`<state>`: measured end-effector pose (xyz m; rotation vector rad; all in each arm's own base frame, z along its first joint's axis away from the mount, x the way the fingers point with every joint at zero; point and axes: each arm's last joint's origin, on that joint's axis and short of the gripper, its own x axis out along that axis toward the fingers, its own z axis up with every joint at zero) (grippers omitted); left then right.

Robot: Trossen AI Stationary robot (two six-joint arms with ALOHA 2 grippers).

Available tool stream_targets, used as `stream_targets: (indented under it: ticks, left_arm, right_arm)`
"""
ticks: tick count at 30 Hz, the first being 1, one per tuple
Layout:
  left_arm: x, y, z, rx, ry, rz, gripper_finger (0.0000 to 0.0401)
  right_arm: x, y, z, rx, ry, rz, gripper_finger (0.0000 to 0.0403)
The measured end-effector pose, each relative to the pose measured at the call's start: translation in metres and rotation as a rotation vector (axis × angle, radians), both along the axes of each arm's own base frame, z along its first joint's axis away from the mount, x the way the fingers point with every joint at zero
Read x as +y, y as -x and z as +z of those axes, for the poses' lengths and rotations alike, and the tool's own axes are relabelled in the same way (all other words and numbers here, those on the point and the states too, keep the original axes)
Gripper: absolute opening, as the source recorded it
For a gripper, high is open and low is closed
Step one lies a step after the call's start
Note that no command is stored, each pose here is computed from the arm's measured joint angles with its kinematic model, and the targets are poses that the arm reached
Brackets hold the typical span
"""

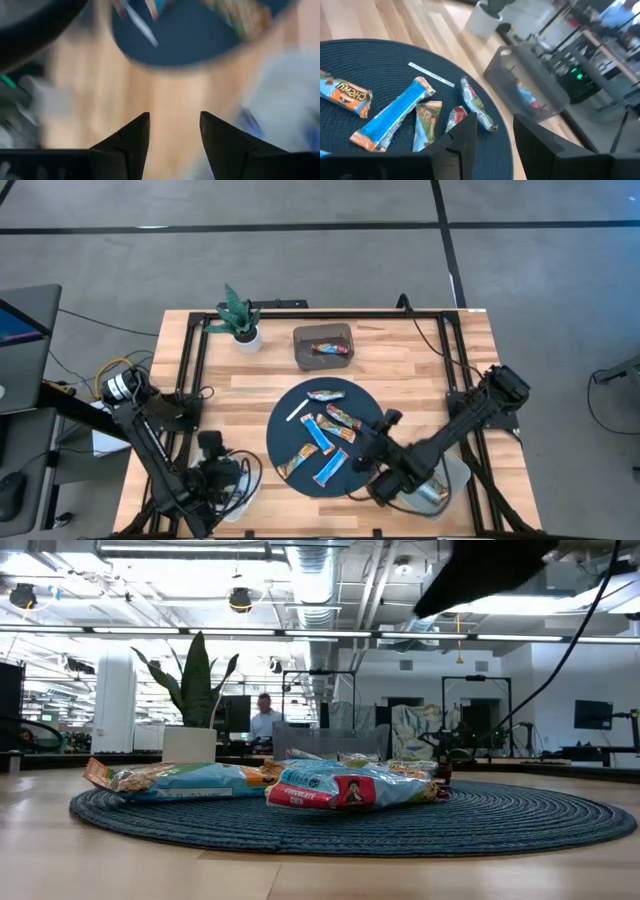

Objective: Pick and place Granola Bars by type
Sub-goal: Put the red granola bar into the black bin

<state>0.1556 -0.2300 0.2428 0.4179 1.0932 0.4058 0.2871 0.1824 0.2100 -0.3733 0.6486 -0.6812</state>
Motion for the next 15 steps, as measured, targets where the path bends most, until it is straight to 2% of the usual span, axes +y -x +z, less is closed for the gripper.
stream_targets:
  ticks: [3,7,12,15]
  left_arm:
    - [-0.002,0.008,0.007,-0.204,-0.17,-0.127,0.0168]
    - [-0.005,0.018,0.008,-0.463,-0.295,-0.257,0.0168]
    - [0.005,0.029,-0.012,-0.648,-0.379,-0.344,0.0168]
    - [0.017,0.033,-0.03,-0.733,-0.401,-0.373,0.0168]
  right_arm:
    - [-0.009,-0.016,-0.002,0.017,-0.031,0.016,0.0123]
    - [-0.02,-0.037,-0.001,0.103,-0.088,0.124,0.0123]
    - [-0.037,-0.062,0.002,0.205,-0.158,0.354,0.0123]
    - [-0.057,-0.073,0.002,0.241,-0.196,0.413,0.0123]
